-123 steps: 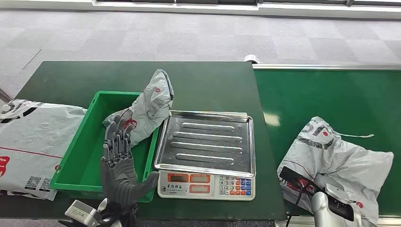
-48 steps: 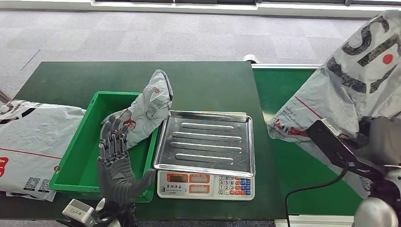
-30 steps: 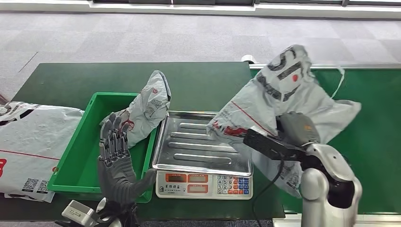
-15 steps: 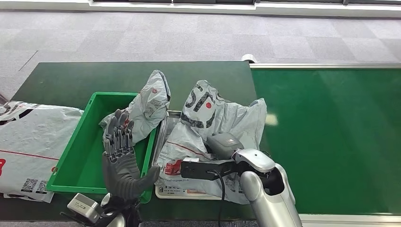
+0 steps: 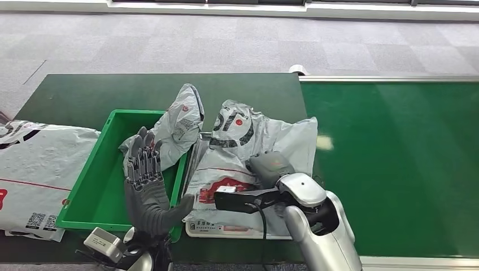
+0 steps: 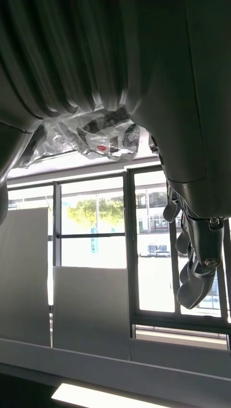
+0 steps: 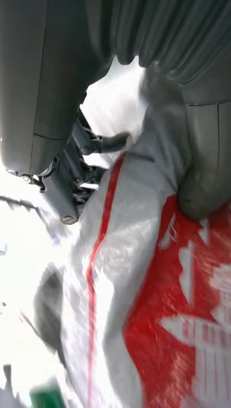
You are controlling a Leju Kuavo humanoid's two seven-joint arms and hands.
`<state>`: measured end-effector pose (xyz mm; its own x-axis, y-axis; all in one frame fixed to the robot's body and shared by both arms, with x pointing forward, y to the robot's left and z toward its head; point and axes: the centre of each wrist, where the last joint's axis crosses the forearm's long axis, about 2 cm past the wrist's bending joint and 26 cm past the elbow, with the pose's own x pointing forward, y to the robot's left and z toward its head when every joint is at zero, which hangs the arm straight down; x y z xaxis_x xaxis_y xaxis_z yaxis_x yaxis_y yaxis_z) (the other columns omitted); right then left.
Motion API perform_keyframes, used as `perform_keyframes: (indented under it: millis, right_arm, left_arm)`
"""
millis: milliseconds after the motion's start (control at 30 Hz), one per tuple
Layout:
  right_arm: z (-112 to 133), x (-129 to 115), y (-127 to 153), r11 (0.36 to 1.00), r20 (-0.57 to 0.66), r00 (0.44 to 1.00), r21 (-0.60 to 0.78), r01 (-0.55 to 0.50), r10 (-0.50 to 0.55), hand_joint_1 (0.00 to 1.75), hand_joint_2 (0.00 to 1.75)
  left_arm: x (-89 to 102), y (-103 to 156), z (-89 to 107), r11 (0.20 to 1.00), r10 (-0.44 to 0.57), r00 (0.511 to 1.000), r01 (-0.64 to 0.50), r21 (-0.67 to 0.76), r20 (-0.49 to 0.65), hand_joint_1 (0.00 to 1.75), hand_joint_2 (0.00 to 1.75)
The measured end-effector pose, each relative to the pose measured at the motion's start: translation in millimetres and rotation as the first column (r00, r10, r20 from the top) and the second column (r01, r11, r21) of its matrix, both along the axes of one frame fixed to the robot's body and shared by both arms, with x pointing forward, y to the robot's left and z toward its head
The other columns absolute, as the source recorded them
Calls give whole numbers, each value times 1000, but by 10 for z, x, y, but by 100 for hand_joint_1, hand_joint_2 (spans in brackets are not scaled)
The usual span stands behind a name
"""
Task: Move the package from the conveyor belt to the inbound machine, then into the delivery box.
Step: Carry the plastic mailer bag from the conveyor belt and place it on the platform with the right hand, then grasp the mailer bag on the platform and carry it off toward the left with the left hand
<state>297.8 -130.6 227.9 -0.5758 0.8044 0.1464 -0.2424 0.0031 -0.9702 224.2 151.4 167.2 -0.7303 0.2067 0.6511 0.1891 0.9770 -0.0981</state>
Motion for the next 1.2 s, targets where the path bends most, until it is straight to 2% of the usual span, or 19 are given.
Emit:
perform_keyframes:
  millis: [67, 167, 267, 567, 667, 733, 800, 867, 933, 1033, 1100, 1133, 1200]
  right_arm:
    - [267, -70, -149, 999, 126, 991, 11, 52, -53, 0, 0]
    - [603, -234, -366, 995, 264, 962, 90, 44, -67, 0, 0]
    - [811, -399, -541, 988, 354, 932, 152, 29, -82, 0, 0]
    - [1023, -612, -752, 970, 439, 882, 229, 75, -172, 0, 0]
    - [1078, -671, -787, 965, 459, 865, 246, 94, -201, 0, 0]
    - [1113, -712, -807, 960, 471, 854, 258, 107, -222, 0, 0]
    - [1147, -749, -824, 954, 481, 841, 272, 127, -249, 0, 0]
    - [1167, -768, -836, 950, 484, 837, 287, 123, -255, 0, 0]
    - [1173, -768, -854, 949, 487, 847, 308, 65, -216, 0, 0]
    - [1164, -725, -900, 921, 501, 861, 368, -125, -83, 0, 0]
    - [1116, -649, -968, 856, 529, 848, 425, -295, 30, 0, 0]
    - [1081, -610, -1012, 831, 535, 843, 446, -334, 51, 0, 0]
    - [1006, -549, -1099, 829, 508, 861, 474, -298, 19, 0, 0]
  left_arm:
    - [-6, -3, -14, 1000, -1, 1000, 1, 2, -5, 0, 175]
    - [-14, -5, -25, 1000, -1, 1000, 1, 5, -9, 0, 175]
    - [-20, -10, -27, 1000, -1, 1000, 1, 6, -9, 0, 175]
    - [-6, -32, 3, 999, 20, 1000, -21, 33, 13, 0, 175]
    - [29, -27, 39, 992, 75, 995, -81, 97, 60, 0, 175]
    - [83, -44, 76, 971, 97, 987, -123, 203, 130, 0, 175]
    - [175, -103, 114, 908, 63, 976, -143, 393, 209, 0, 175]
    - [302, -206, 141, 782, -26, 968, -136, 608, 251, 0, 175]
    - [446, -314, 143, 642, -123, 962, -112, 759, 245, 0, 175]
    - [670, -430, 113, 491, -241, 952, -47, 870, 188, 0, 175]
    - [830, -493, 55, 389, -324, 940, 28, 921, 108, 0, 175]
    - [898, -518, 18, 343, -358, 931, 65, 937, 66, 0, 175]
    - [1018, -562, -67, 264, -414, 910, 133, 955, -13, 0, 175]
